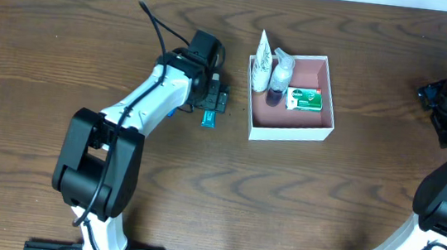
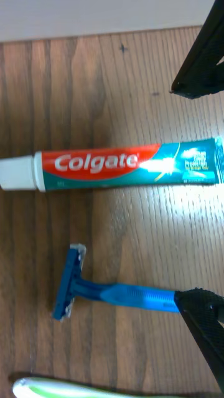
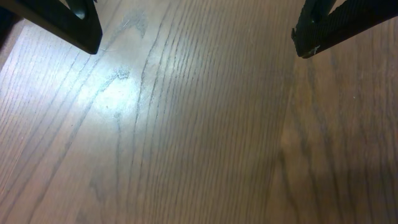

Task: Pack container
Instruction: 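Lower the left gripper over the Colgate toothpaste tube, then close the left gripper on the Colgate tube and lift it, then carry the Colgate tube over the box and release it inside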

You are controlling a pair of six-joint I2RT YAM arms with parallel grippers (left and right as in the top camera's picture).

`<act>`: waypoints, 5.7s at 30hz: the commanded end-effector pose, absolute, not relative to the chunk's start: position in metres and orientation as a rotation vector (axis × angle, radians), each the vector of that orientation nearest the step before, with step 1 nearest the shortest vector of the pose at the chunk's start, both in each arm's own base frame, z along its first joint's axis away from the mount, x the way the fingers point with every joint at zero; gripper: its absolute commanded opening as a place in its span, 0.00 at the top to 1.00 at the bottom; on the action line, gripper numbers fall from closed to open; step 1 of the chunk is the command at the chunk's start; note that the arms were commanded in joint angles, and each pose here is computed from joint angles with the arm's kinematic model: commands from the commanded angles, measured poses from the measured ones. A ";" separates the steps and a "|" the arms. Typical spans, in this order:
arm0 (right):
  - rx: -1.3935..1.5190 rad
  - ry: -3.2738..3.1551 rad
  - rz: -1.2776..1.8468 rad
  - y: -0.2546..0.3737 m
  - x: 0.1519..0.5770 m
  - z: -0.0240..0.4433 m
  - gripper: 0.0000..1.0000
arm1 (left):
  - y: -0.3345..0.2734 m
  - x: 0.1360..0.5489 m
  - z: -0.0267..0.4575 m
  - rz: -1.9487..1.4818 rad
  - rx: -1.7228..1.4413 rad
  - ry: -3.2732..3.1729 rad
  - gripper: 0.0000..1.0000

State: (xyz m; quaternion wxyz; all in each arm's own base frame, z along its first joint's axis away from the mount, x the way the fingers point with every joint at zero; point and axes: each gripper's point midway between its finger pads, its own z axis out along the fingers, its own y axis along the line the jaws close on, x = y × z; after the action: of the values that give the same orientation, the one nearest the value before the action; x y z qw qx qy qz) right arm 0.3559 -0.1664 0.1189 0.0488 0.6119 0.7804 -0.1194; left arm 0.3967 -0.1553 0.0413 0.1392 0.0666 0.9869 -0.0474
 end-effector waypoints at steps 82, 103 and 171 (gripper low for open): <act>1.881 2.361 -0.387 -0.170 0.354 0.118 0.01 | -0.166 0.410 -0.005 -0.018 0.084 2.851 0.17; 1.881 2.361 -0.387 -0.170 0.354 0.118 0.01 | -0.167 0.412 -0.004 -0.023 0.084 2.843 0.75; 1.881 2.359 -0.385 -0.170 0.355 0.118 0.01 | -0.403 0.412 0.159 -0.551 0.216 2.061 0.76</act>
State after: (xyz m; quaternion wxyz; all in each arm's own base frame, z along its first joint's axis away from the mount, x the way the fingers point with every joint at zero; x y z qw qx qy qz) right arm 0.3560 -0.1665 0.1189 0.0492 0.6119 0.7803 -0.1195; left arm 0.4010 -0.4106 0.1595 0.4605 0.1143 0.8449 -0.2472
